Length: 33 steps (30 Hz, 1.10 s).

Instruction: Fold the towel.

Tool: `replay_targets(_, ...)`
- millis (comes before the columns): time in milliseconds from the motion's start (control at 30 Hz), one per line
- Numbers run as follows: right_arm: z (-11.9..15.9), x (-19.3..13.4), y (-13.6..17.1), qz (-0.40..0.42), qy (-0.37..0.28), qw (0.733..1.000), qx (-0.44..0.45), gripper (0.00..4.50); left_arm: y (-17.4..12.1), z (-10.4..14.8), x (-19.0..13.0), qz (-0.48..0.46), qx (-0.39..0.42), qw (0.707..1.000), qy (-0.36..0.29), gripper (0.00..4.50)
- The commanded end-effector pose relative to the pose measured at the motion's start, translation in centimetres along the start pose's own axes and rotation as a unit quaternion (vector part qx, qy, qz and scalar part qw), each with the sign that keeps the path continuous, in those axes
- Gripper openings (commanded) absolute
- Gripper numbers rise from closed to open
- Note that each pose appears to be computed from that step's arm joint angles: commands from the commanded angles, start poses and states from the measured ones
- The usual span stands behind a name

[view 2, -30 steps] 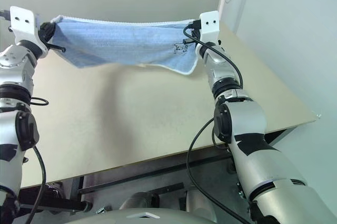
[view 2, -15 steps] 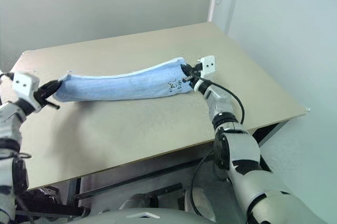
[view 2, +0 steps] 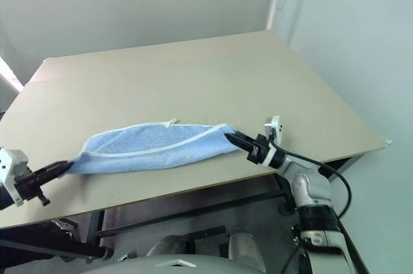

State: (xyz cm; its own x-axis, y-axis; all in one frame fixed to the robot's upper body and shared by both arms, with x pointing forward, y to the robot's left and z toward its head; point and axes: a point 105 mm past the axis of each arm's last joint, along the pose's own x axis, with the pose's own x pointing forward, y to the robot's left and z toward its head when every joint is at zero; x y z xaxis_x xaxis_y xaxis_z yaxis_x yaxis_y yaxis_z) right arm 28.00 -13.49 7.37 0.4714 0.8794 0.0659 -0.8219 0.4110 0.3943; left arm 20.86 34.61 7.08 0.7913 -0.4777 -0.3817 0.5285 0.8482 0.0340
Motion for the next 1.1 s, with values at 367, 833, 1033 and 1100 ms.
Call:
replay_targets(367, 1.5, -2.7, -3.3, -0.117, -0.023, 0.992, -0.033, 0.0, 3.5, 3.6, 0.5, 0.067, 0.069, 0.994, -0.042, 0.03)
replay_targets(833, -0.2, -1.4, -5.7, -0.183, 0.011, 0.982, -0.048, 0.0, 4.8, 3.6, 5.0, 0.066, 0.091, 0.993, -0.046, 0.03)
replay_targets(1033, -0.3, -0.6, -7.3, -0.215, 0.023, 0.975, -0.056, 0.0, 6.2, 3.9, 6.5, 0.105, 0.081, 0.989, -0.059, 0.03)
replay_targets(1100, -0.4, -0.4, -7.7, -0.221, 0.026, 0.973, -0.057, 0.0, 6.3, 3.5, 6.8, 0.115, 0.082, 0.988, -0.057, 0.03)
